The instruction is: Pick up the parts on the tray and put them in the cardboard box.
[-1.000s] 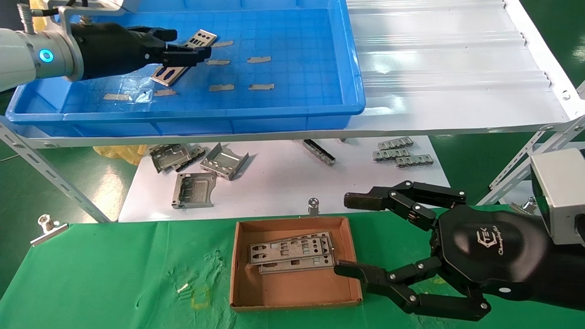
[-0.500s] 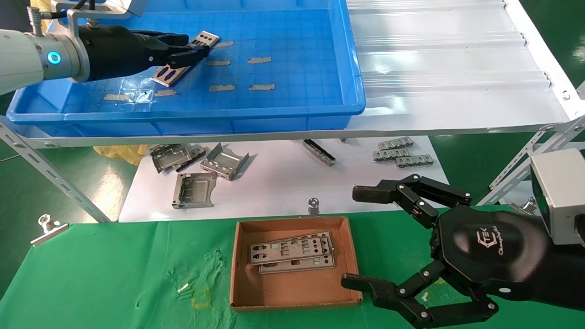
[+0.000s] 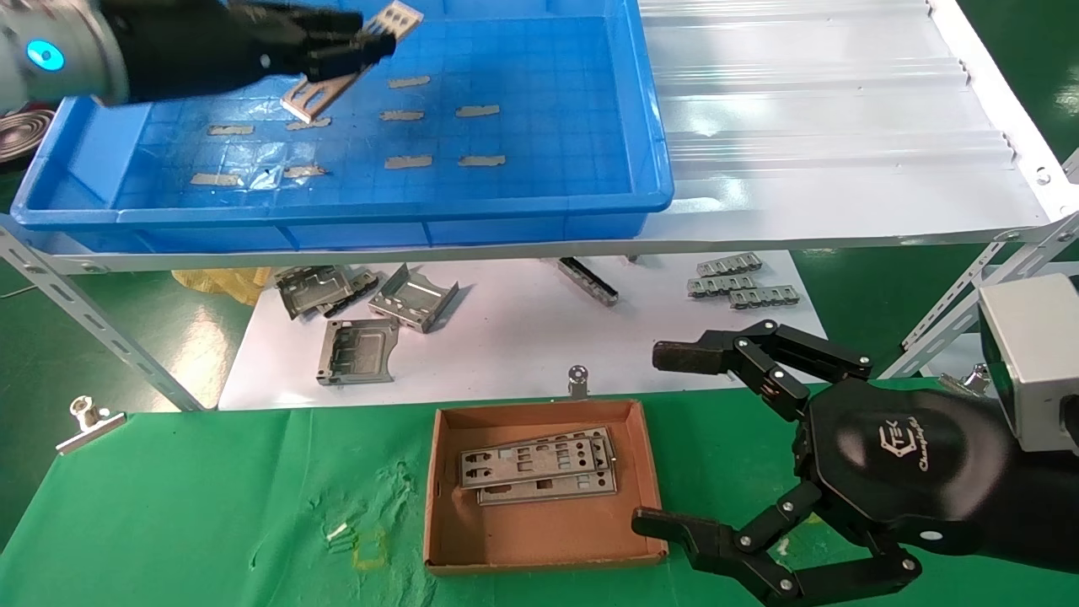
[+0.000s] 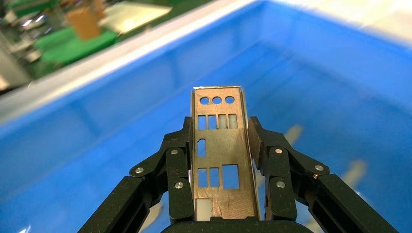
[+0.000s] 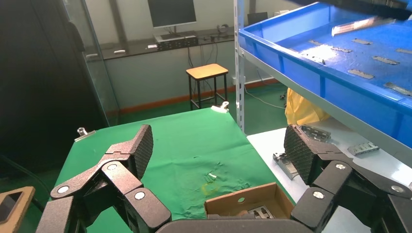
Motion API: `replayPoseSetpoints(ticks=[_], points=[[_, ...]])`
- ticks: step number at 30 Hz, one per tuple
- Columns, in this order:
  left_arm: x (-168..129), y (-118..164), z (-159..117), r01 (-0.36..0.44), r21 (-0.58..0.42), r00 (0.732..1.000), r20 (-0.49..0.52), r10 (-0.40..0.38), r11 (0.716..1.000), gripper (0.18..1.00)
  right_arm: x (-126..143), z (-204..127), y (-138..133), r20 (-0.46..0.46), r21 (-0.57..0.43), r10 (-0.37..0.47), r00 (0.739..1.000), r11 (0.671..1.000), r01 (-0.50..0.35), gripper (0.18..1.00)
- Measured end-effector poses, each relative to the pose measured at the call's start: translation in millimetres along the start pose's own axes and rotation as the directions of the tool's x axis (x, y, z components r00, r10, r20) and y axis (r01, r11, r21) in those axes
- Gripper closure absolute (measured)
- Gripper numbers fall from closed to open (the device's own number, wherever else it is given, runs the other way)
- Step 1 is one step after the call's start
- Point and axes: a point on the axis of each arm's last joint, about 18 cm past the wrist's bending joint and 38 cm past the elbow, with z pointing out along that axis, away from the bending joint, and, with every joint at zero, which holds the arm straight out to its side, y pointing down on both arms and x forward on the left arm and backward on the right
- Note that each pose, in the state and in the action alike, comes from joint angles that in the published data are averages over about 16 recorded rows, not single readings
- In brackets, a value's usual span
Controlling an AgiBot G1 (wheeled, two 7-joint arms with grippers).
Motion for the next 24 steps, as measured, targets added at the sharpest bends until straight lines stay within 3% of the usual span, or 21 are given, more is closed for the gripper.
replayPoseSetpoints(ticks=[5, 11, 18, 24], points=[[18, -16, -18, -0.038, 0.056, 0.99, -0.137, 0.045, 0.998, 0.743, 0, 0, 0, 0.0, 0.0, 0.0, 1.0, 1.0, 0.0, 0.178], [46, -18, -35, -0.09, 0.096, 0.945, -0.307, 0.116, 0.991, 0.743, 0, 0, 0, 0.0, 0.0, 0.0, 1.0, 1.0, 0.0, 0.178], [79, 5, -40, -0.156, 0.104, 0.872, -0.453, 0.186, 0.982, 0.744, 0, 0, 0, 0.0, 0.0, 0.0, 1.0, 1.0, 0.0, 0.178], [108, 42, -33, -0.214, 0.093, 0.816, -0.53, 0.23, 0.972, 0.744, 0, 0, 0, 0.0, 0.0, 0.0, 1.0, 1.0, 0.0, 0.178]])
